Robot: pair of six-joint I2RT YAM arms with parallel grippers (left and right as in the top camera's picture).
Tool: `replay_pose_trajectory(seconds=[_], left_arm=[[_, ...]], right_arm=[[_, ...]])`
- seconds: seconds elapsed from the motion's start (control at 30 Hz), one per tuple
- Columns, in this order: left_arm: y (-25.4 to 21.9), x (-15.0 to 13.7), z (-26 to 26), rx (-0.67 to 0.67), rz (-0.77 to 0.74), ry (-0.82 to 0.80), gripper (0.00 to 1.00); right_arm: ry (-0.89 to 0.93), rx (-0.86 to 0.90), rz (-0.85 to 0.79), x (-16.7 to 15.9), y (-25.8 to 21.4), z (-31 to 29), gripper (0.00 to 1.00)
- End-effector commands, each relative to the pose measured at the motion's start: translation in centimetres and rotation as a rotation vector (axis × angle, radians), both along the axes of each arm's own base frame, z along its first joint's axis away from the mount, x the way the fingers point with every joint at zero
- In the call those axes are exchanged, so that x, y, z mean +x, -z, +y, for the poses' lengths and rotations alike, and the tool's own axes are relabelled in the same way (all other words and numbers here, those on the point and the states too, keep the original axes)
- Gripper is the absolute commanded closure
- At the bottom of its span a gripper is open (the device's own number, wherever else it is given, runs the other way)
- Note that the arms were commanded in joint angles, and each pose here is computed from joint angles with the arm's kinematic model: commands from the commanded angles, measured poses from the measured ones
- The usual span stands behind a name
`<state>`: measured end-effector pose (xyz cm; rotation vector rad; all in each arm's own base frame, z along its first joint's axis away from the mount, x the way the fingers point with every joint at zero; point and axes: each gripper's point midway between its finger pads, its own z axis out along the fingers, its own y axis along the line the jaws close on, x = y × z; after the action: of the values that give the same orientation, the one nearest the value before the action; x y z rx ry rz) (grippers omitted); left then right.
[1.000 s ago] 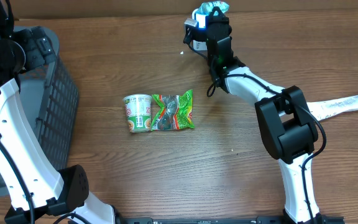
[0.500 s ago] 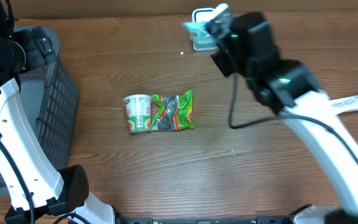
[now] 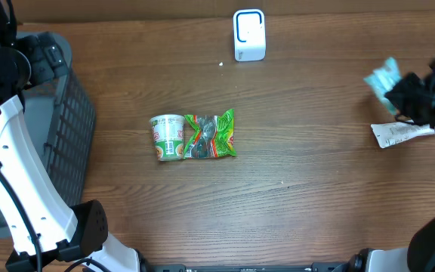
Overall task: Scan the item barcode
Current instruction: 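Carry the wipes pack to the right table edge and release it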
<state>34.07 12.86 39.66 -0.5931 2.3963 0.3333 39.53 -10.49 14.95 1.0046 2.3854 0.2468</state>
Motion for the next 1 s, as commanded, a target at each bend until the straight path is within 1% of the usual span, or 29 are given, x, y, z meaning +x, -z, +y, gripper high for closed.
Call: replay_pose_trajectory(seconds=[0.0,0.1,0.13,0.17,0.23,0.27,0.3,0.33,0.37,0.47,0.53,0.6,0.63,0.7,0.8,0.83,0.9,0.97], left_arm=[[0.0,0.1,-0.1,0.008,0.004,0.013,0.0],[0.0,0.1,0.0,0.008,0.004,0.013,0.01],[0.0,0.1,-0.1,0.008,0.004,0.013,0.0],[0.0,0.1,-0.1,0.008,0.004,0.013,0.0],[0.0,0.1,-0.1,0.008,0.004,0.013,0.0],[0.0,0.1,-0.1,0.008,0.004,0.013,0.0],[0.0,0.1,-0.1,0.008,0.004,0.013,0.0],[0.0,0.1,-0.1,0.008,0.004,0.013,0.0],[0.0,0.1,-0.1,0.008,0.004,0.013,0.0],[0.0,0.1,-0.1,0.008,0.004,0.013,0.0],[0.0,0.1,-0.1,0.008,0.004,0.013,0.0],[0.0,0.1,-0.1,0.008,0.004,0.013,0.0],[0.0,0.1,-0.1,0.008,0.004,0.013,0.0],[0.0,0.1,-0.1,0.008,0.004,0.013,0.0],[0.0,0.1,0.0,0.008,0.004,0.013,0.01],[0.0,0.1,0.0,0.008,0.004,0.013,0.0],[0.0,0.1,-0.1,0.008,0.004,0.013,0.0],[0.0,0.1,-0.1,0.008,0.004,0.013,0.0]], right_arm=[[0.169,-0.005,-0.008,-0.5,3.5,-4.1,0.96],[0.189,-0.021,-0.042,0.4,5.3,-5.3,0.96],[0.199,-0.038,-0.045,0.7,5.9,-5.8,0.92],[0.203,-0.045,-0.046,0.9,6.2,-6.0,0.81],[0.202,-0.048,-0.061,1.5,6.6,-6.3,0.5],[0.202,-0.049,-0.066,1.6,6.5,-6.3,0.41],[0.17,-0.027,-0.097,2.2,5.8,-5.8,0.29],[0.149,-0.014,-0.116,2.6,5.1,-5.4,0.27],[0.096,0.012,-0.155,3.1,3.7,-4.5,0.23],[-0.008,0.054,-0.253,3.8,-1.5,-2.3,0.21],[-0.121,0.082,-0.322,3.7,-6.0,0.7,0.21],[-0.237,0.114,-0.367,3.2,-8.7,3.9,0.22],[-0.328,0.139,-0.383,2.6,-9.9,6.8,0.22],[-0.412,0.156,-0.358,1.8,-9.9,10.1,0.22],[-0.591,0.179,-0.262,0.3,-8.0,16.7,0.22],[-0.676,0.171,-0.232,-0.2,-7.1,19.4,0.22],[-0.751,0.146,-0.19,-0.7,-5.6,22.6,0.22],[-0.874,0.1,-0.152,-1.2,-3.6,26.6,0.23]])
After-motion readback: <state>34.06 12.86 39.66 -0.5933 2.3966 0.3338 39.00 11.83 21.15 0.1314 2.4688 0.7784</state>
